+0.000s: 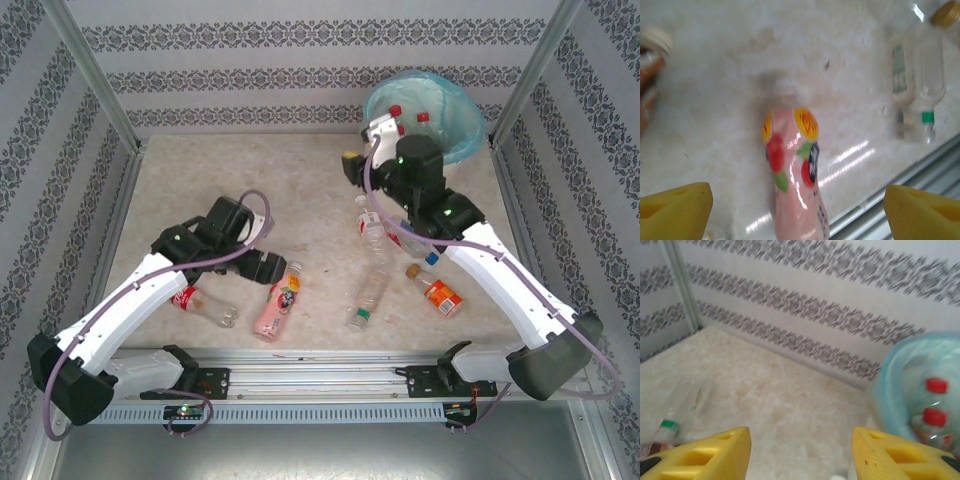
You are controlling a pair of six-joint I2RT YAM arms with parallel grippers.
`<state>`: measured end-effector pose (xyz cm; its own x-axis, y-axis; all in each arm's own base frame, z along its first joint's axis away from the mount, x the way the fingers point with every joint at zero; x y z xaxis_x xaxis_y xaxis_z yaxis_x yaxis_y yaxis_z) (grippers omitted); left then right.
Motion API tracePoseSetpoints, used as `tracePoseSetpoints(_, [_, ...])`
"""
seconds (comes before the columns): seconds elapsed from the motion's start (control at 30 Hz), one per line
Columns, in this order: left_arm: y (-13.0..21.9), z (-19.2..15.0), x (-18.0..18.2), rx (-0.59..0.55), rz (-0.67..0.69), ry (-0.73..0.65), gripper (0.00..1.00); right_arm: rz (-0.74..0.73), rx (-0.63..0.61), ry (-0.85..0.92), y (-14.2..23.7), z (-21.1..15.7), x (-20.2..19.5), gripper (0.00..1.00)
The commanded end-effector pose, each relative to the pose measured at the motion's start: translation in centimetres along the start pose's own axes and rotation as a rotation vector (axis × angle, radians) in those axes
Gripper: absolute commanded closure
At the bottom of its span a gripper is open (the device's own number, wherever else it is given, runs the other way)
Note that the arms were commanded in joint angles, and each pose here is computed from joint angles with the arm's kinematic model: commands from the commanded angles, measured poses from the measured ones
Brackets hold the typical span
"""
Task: Put the plastic bottles in the bin
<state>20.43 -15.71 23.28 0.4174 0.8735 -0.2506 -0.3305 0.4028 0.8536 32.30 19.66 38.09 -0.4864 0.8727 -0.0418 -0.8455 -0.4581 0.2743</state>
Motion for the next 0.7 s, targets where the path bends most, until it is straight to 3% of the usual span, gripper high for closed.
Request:
tracePoseSetpoints(0.0, [-1.0, -3.0, -0.7, 0.103, 0.008, 0.071, 0.11, 0.018, -0.038, -0.048, 0.7, -0.6, 1.2, 0.44])
tracePoseSetpoints(0.3, [-5.8, -7.3, -1.5, 0.278, 0.100, 0.053, 0.11, 0.036, -0.018, -0.129, 3.9, -5.1, 2.0, 0.43])
tracePoseSetpoints(0.67, [-11.3, -9.6, -1.1, 0.319, 0.166, 0.087, 0.11, -0.017, -0.032, -0.122, 7.0, -7.5, 0.9, 0.41])
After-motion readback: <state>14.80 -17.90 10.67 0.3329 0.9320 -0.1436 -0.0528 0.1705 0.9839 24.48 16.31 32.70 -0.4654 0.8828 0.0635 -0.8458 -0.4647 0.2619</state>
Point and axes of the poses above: each hand's point on the last joint's axis, 136 mm out from that joint toward the fingers, its own y axis back along the fingers, its own x axis along the line the jaws close on, z = x × y, the point moved 5 cm from there along y, back along the fingers
